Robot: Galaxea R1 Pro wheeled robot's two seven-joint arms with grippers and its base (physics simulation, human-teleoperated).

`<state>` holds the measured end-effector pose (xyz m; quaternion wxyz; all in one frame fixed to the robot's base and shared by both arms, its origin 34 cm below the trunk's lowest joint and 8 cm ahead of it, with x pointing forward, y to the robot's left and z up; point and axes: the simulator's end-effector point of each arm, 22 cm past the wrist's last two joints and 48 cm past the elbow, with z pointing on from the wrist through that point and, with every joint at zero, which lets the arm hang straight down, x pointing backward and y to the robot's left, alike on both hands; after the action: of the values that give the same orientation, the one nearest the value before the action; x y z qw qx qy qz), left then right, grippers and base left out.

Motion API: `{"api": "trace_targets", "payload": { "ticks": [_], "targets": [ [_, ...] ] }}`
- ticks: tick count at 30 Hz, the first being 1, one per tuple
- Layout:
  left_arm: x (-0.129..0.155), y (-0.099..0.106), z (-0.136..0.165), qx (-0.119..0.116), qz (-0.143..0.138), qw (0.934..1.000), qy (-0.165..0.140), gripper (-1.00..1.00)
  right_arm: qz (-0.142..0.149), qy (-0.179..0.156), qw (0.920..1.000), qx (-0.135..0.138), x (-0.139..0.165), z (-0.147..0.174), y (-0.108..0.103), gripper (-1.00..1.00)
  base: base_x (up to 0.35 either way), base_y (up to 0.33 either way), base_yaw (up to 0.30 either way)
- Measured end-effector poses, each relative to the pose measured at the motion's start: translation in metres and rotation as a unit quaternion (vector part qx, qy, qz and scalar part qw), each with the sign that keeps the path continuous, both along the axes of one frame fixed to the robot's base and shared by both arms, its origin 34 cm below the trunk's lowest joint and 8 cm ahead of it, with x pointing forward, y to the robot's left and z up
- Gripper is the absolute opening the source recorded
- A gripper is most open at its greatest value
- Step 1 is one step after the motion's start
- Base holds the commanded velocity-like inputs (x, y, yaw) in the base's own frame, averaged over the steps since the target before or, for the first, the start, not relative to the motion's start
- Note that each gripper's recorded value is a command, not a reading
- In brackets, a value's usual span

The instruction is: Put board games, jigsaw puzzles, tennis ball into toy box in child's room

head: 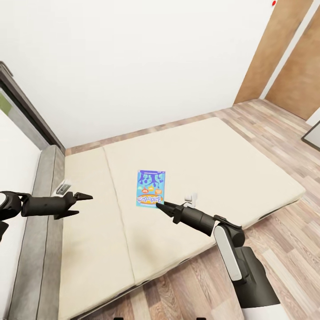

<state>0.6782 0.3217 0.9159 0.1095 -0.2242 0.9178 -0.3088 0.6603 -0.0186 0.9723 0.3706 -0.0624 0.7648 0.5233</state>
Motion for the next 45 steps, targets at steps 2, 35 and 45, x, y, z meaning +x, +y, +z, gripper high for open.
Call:
{"api": "trace_targets", "payload": {
  "ticks": [2, 35, 45],
  "targets": [
    [-0.0001, 0.0000, -0.0001, 0.000, 0.000, 1.0000, 0.000, 1.00, 0.000, 0.000, 1.0000, 0.000, -0.0001, -0.0002, 0.0000, -1.00, 0.000, -0.016, 0.072],
    [-0.0008, -0.0014, 0.0005, 0.000, -0.002, 1.0000, 0.000, 1.00, 0.001, -0.002, 1.0000, -0.001, 0.0000, 0.0016, 0.0007, -1.00, 0.000, -0.001, 0.205],
    [-0.0009, -0.0013, 0.0002, 0.001, -0.002, 1.0000, 0.001, 1.00, 0.001, -0.002, 1.0000, 0.000, -0.0002, 0.0019, 0.0007, -1.00, 0.003, -0.049, 0.099]
  ]
}}
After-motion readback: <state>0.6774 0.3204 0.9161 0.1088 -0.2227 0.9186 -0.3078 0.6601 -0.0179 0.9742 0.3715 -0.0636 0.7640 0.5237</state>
